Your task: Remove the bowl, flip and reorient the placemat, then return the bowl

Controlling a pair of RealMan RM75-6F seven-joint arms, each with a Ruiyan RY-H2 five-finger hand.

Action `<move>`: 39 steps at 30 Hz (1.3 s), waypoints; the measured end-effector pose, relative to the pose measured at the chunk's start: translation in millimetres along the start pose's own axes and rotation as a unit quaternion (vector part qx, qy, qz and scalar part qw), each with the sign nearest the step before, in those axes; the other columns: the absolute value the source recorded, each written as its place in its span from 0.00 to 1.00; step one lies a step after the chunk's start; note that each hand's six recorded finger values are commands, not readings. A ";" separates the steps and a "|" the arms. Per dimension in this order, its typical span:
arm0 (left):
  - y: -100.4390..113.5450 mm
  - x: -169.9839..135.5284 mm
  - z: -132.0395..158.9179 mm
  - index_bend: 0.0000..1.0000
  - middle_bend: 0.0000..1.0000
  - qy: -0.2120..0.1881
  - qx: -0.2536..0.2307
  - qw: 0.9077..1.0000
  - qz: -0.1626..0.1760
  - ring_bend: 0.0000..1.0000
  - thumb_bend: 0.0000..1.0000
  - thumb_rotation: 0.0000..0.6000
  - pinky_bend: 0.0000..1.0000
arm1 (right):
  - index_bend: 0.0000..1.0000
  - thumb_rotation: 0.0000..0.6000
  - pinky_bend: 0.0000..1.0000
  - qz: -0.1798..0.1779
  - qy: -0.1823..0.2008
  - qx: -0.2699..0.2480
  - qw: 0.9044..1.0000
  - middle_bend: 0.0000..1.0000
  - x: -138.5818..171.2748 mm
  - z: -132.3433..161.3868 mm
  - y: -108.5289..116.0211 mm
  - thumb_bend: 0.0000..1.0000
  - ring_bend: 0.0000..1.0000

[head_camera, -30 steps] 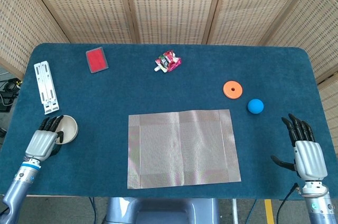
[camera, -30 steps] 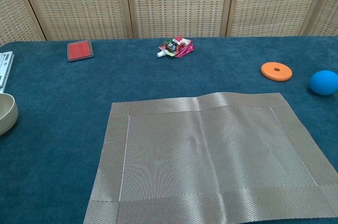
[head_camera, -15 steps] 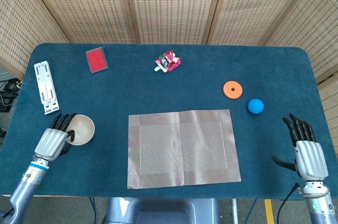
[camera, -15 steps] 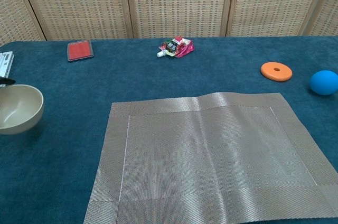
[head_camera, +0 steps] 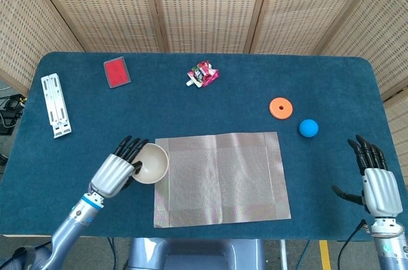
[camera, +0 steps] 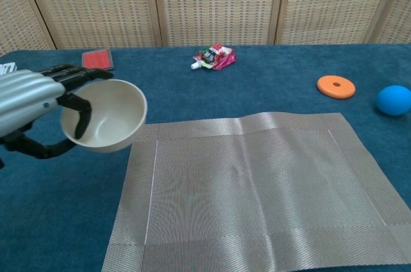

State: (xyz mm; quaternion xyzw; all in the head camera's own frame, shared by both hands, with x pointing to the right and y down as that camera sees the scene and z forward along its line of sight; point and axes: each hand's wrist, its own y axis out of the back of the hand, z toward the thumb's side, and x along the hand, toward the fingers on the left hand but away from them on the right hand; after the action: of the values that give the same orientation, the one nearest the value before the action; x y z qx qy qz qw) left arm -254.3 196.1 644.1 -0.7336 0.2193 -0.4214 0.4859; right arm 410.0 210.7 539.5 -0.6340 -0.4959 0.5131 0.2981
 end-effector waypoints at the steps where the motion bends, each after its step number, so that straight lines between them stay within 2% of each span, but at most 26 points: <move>1: 1.2 5.4 7.7 0.65 0.00 -0.007 0.001 1.000 0.000 0.00 0.48 1.00 0.00 | 0.10 1.00 0.00 0.000 -0.001 -0.001 1.000 0.00 -0.3 -0.7 0.7 0.21 0.00; 7: 1.5 45.8 64.2 0.64 0.00 -0.051 0.010 0.999 -0.011 0.00 0.48 1.00 0.00 | 0.10 1.00 0.00 -0.004 -0.012 -0.017 1.000 0.00 -3.5 -7.8 7.8 0.21 0.00; 14: -14.4 86.5 133.3 0.62 0.00 -0.064 0.009 0.997 -0.043 0.00 0.47 1.00 0.00 | 0.10 1.00 0.00 0.002 -0.022 -0.031 0.999 0.00 -7.8 -15.7 12.5 0.21 0.00; 18: -22.1 100.6 162.5 0.60 0.00 -0.070 0.003 0.996 -0.056 0.00 0.47 1.00 0.00 | 0.10 1.00 0.00 0.003 -0.025 -0.036 0.999 0.00 -9.1 -17.8 13.8 0.21 0.00; 20: -27.3 106.6 171.9 0.59 0.00 -0.069 0.002 0.996 -0.062 0.00 0.44 1.00 0.00 | 0.10 1.00 0.00 0.002 -0.028 -0.040 0.999 0.00 -10.1 -19.9 14.9 0.21 0.00; 21: -29.3 108.9 175.1 0.58 0.00 -0.069 0.002 0.996 -0.064 0.00 0.39 1.00 0.00 | 0.10 1.00 0.00 0.002 -0.029 -0.041 0.999 0.00 -10.5 -20.6 15.4 0.21 0.00; 23: -32.3 112.6 180.0 0.49 0.00 -0.067 0.002 0.995 -0.068 0.00 0.22 1.00 0.00 | 0.10 1.00 0.00 0.002 -0.030 -0.044 0.999 0.00 -11.3 -22.0 17.0 0.21 0.00; 24: -32.5 113.1 180.5 0.42 0.00 -0.067 0.003 0.995 -0.068 0.00 0.13 1.00 0.00 | 0.10 1.00 0.00 0.001 -0.030 -0.044 0.999 0.00 -11.6 -22.4 17.8 0.21 0.00; 26: -32.1 112.3 178.6 0.29 0.00 -0.064 0.007 0.996 -0.066 0.00 0.03 1.00 0.00 | 0.10 1.00 0.00 -0.001 -0.031 -0.045 0.999 0.00 -11.6 -22.9 18.9 0.21 0.00; 28: -30.8 111.1 174.9 0.16 0.00 -0.062 0.013 0.996 -0.063 0.00 0.00 1.00 0.00 | 0.10 1.00 0.00 0.000 -0.030 -0.044 0.999 0.00 -11.4 -22.5 18.7 0.21 0.00; 31: -26.5 108.3 167.8 0.08 0.00 -0.059 0.017 0.996 -0.059 0.00 0.00 1.00 0.00 | 0.10 1.00 0.00 0.002 -0.028 -0.041 0.999 0.00 -10.6 -21.0 17.2 0.21 0.00; 34: -19.4 103.6 158.7 0.07 0.00 -0.052 0.014 0.997 -0.055 0.00 0.00 1.00 0.00 | 0.10 1.00 0.00 0.003 -0.026 -0.036 0.999 0.00 -9.8 -19.6 16.0 0.21 0.00; 39: 0.8 87.4 127.0 0.07 0.00 -0.025 0.004 0.999 -0.038 0.00 0.00 1.00 0.00 | 0.10 1.00 0.00 0.004 -0.023 -0.027 0.999 0.00 -8.6 -17.4 13.0 0.20 0.00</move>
State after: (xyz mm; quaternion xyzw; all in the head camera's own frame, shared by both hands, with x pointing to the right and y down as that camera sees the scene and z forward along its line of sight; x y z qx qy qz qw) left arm -100.6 198.9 656.9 -0.7498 0.1779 -0.4218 0.4778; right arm 430.8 200.6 536.1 -0.6317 -0.5135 0.5156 0.2672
